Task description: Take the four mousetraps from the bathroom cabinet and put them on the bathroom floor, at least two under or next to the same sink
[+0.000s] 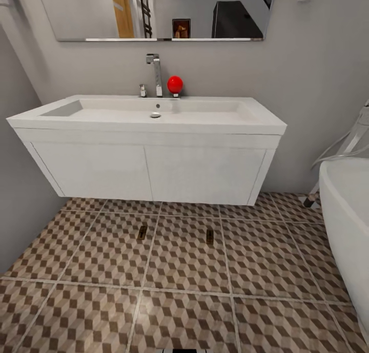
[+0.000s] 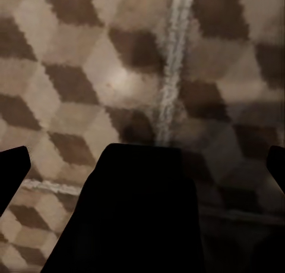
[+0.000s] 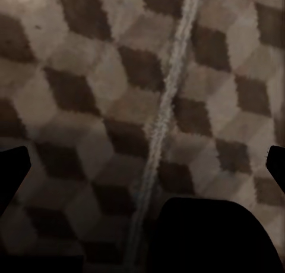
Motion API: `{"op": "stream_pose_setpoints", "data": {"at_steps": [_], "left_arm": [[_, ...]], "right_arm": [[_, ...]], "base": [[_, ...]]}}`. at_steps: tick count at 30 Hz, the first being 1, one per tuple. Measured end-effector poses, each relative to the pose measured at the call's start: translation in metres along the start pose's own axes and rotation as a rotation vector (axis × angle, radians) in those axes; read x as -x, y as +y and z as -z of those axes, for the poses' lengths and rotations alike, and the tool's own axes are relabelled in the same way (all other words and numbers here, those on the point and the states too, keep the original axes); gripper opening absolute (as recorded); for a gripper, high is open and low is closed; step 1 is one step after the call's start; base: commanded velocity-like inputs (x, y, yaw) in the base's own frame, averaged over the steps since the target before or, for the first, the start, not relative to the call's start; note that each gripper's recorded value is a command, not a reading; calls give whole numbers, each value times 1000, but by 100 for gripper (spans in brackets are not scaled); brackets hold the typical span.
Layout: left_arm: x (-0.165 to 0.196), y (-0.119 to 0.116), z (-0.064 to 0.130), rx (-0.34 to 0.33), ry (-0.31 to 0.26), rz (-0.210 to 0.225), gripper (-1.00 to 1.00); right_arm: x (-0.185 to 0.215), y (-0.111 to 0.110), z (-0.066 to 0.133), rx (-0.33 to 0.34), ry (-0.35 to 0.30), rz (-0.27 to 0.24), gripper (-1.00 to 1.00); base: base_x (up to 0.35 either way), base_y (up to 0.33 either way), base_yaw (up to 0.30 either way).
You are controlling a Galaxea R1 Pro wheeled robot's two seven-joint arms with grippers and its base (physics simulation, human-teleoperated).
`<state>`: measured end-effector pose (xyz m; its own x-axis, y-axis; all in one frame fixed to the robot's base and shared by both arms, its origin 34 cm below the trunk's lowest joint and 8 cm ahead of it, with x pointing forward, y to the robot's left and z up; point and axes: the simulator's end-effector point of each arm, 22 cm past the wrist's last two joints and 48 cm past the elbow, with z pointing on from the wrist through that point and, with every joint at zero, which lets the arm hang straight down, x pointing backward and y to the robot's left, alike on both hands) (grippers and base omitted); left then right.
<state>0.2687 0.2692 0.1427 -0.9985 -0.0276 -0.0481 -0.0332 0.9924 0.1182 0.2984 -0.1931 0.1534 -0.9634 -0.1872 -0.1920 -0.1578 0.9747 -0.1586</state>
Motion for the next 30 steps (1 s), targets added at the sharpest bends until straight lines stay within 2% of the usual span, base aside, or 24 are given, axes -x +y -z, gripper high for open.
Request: {"op": "stream_pose_setpoints", "data": {"at_steps": [30], "left_arm": [[11,11,65,2,12,2,100]], "right_arm": [[28,-13,61,0,0,-3,100]], "base": [[0,0,0]]}}
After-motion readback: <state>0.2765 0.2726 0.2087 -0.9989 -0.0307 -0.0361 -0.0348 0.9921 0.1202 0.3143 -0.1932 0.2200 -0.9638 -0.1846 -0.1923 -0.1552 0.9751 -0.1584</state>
